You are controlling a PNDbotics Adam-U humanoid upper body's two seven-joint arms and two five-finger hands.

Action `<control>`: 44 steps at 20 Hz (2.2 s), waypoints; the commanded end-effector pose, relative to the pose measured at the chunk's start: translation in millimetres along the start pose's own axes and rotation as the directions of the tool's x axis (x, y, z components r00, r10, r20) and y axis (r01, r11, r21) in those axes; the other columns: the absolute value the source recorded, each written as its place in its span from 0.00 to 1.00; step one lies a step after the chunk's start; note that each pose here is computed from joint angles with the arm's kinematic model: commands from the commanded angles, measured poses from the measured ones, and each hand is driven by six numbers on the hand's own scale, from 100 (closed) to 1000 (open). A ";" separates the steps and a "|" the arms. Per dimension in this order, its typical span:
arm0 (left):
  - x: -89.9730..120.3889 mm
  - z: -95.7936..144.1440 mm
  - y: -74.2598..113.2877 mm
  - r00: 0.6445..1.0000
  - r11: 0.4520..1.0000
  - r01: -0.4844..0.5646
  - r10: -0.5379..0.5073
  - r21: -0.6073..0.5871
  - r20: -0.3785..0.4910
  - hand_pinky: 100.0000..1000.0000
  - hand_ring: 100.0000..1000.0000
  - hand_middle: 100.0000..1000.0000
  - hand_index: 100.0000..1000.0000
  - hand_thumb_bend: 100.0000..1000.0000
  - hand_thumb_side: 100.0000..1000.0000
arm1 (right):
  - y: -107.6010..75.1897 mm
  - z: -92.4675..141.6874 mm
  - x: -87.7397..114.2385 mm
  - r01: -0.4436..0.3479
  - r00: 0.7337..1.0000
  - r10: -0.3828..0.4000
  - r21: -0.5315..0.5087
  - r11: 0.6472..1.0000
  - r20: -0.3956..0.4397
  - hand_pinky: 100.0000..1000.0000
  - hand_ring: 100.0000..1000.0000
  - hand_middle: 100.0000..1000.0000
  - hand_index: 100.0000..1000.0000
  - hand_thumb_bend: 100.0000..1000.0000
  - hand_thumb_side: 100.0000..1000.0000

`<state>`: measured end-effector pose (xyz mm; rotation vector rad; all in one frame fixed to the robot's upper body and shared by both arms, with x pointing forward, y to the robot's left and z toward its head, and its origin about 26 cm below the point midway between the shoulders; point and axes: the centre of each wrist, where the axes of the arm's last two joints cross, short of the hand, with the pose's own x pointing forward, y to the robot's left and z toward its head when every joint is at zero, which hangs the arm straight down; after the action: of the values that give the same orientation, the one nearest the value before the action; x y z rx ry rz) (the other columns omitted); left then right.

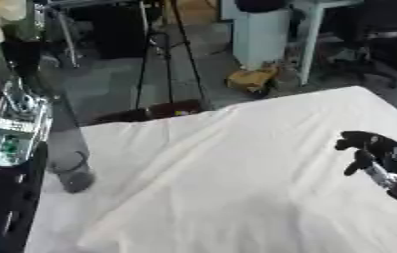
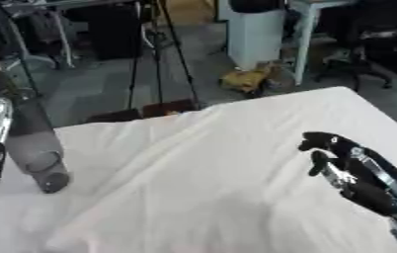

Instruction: Arrange flowers into the vase.

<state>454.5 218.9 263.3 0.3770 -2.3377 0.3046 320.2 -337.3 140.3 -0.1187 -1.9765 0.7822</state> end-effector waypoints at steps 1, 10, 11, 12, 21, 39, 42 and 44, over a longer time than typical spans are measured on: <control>8.4 -11.2 7.2 0.999 0.999 -0.037 0.037 0.009 0.022 0.00 0.00 0.00 0.00 0.70 0.65 | -8.0 -2.9 5.9 -0.026 1.000 0.026 0.004 1.000 0.016 0.52 0.89 0.70 0.89 0.04 0.61; -4.9 -17.0 26.5 0.993 0.998 0.059 -0.058 0.008 -0.098 0.00 0.00 0.00 0.00 0.68 0.70 | -8.2 -0.9 4.2 -0.026 1.000 0.026 0.003 1.000 0.006 0.52 0.89 0.70 0.89 0.04 0.61; -6.0 -18.0 28.7 0.990 0.996 0.085 -0.084 0.007 -0.109 0.00 0.00 0.00 0.00 0.68 0.70 | -8.2 -0.5 3.9 -0.026 1.000 0.026 0.003 1.000 0.004 0.52 0.89 0.70 0.89 0.04 0.61; -7.5 -18.7 31.5 0.986 0.994 0.111 -0.110 0.006 -0.122 0.00 0.00 0.00 0.00 0.67 0.72 | -8.2 -0.1 3.6 -0.026 1.000 0.026 0.002 1.000 0.003 0.52 0.89 0.70 0.89 0.04 0.61; -19.9 -19.0 45.6 0.918 0.951 0.309 -0.306 -0.028 -0.253 0.00 0.00 0.00 0.00 0.69 0.83 | -8.2 1.2 2.5 -0.025 1.000 0.025 0.000 1.000 -0.001 0.52 0.89 0.70 0.89 0.05 0.61; -40.6 2.4 28.7 0.895 0.950 0.311 -0.292 0.002 -0.338 0.13 0.10 0.00 0.23 0.54 0.88 | -7.4 -0.6 3.2 -0.022 1.000 0.022 0.003 1.000 0.007 0.52 0.89 0.70 0.89 0.06 0.60; -43.5 2.4 30.5 0.895 0.947 0.321 -0.294 0.028 -0.336 0.16 0.14 0.00 0.27 0.54 0.88 | -7.2 -0.4 3.0 -0.023 1.000 0.023 0.005 1.000 0.007 0.52 0.89 0.70 0.89 0.06 0.60; -44.2 1.4 32.6 0.895 0.942 0.332 -0.298 0.048 -0.332 0.23 0.20 0.04 0.30 0.54 0.88 | -7.3 -0.2 2.9 -0.023 1.000 0.023 0.004 1.000 0.006 0.52 0.89 0.70 0.89 0.06 0.60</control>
<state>472.3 249.9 213.4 0.6711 -1.8759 0.2809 319.3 -338.5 136.2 -0.1129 -1.9619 0.7840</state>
